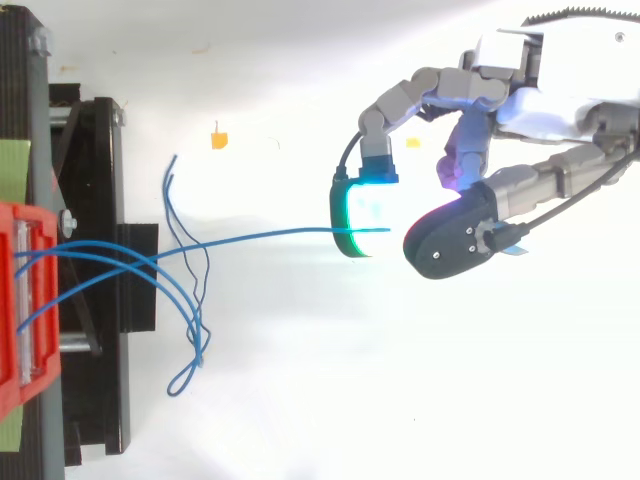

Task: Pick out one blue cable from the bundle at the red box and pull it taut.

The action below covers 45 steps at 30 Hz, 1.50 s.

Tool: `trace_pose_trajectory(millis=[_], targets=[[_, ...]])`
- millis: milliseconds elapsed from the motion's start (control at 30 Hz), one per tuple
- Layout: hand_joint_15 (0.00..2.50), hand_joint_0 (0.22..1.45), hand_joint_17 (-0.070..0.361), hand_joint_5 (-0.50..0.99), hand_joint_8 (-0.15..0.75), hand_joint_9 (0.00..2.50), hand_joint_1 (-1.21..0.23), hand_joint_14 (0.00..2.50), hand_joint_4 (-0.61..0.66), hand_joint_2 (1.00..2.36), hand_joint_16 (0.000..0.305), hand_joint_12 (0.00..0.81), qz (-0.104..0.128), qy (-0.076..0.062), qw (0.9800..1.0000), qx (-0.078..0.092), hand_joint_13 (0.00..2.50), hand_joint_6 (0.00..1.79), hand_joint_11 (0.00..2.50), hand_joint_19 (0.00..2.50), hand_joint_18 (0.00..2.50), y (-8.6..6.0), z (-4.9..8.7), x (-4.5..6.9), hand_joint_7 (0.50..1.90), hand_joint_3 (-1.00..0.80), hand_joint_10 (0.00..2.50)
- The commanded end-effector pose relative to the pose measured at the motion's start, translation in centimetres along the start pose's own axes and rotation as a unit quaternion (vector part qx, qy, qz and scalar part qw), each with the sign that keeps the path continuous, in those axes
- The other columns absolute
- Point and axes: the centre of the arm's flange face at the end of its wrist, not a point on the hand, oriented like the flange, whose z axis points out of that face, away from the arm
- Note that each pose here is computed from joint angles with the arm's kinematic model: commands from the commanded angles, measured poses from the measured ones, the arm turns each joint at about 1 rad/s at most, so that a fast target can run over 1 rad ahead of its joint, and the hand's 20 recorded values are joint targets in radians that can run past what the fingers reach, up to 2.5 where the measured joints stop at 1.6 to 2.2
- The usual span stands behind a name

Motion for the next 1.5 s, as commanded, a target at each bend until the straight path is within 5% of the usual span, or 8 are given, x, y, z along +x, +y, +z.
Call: trace_pose_trajectory(millis=[0, 1467], targets=[[1.49, 0.63, 0.131, -0.03, 0.286, 1.66, -0.79, 0.01, -0.09, 1.01, 0.058, 0.374, 0.0, 0.0, 1.0, 0.0, 1.53, 0.83, 1.19, 0.83, 1.24, -0.01, -0.01, 0.0, 1.09, -0.12, 0.02], [1.38, 0.62, 0.14, -0.03, 0.308, 1.6, -0.79, 0.01, -0.09, 1.01, 0.062, 0.396, 0.0, 0.0, 1.0, 0.0, 1.52, 0.83, 1.03, 0.71, 1.21, -0.01, -0.01, 0.0, 1.09, -0.12, 0.02]])
